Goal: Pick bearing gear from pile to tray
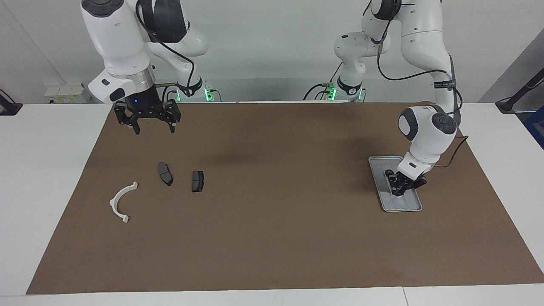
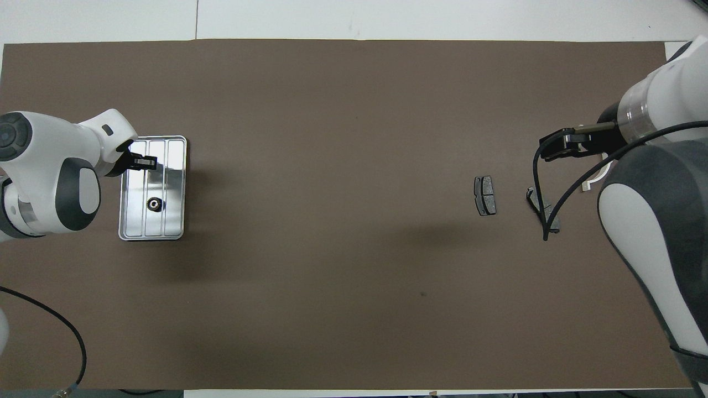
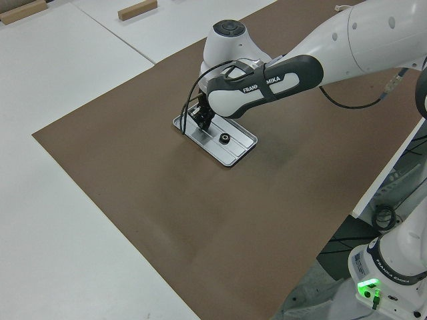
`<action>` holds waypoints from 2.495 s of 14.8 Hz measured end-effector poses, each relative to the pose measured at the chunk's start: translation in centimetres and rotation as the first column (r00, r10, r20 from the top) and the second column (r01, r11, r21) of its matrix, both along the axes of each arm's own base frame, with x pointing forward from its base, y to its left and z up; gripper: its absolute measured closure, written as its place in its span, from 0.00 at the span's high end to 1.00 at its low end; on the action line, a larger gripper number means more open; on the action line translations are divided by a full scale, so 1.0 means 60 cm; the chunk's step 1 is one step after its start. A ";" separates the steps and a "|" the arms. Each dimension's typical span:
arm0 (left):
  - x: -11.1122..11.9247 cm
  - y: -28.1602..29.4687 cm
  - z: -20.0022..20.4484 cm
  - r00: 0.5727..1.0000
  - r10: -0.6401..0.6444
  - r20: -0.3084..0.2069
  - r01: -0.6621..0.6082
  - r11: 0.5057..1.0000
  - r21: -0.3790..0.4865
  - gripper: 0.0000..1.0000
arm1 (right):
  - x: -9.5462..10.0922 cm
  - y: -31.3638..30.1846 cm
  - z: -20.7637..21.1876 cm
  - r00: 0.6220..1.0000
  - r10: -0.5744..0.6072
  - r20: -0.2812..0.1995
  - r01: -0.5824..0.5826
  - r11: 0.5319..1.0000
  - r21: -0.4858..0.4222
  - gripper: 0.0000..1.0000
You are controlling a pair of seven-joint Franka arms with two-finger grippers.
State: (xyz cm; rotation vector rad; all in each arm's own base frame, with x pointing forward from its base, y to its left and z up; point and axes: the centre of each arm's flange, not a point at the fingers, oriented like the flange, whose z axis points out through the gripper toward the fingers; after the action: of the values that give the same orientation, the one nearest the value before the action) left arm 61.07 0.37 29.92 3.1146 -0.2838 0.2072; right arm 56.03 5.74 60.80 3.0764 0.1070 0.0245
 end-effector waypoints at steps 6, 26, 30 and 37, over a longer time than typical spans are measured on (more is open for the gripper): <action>0.005 -0.011 0.011 1.000 -0.011 -0.011 0.011 1.000 -0.002 0.70 | -0.045 0.010 0.028 0.994 -0.082 -0.077 0.088 0.993 0.073 1.00; -0.148 -0.062 0.566 0.977 0.215 -0.010 -0.215 0.976 -0.019 1.00 | -0.039 -0.004 0.029 0.993 -0.104 -0.050 0.108 0.991 0.084 1.00; -0.155 -0.068 0.566 0.980 0.193 -0.044 -0.194 0.981 -0.008 1.00 | -0.039 -0.002 0.029 0.994 -0.101 -0.051 0.105 0.991 0.085 1.00; -0.148 -0.078 0.567 0.983 0.161 -0.087 -0.162 0.987 -0.001 1.00 | -0.039 -0.005 0.029 0.993 -0.105 -0.051 0.109 0.990 0.085 1.00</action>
State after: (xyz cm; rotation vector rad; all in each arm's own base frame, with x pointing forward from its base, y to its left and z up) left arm 52.22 -4.34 63.97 3.1280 -0.0288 0.0732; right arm 53.72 5.44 62.55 3.1660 -0.0581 -0.0488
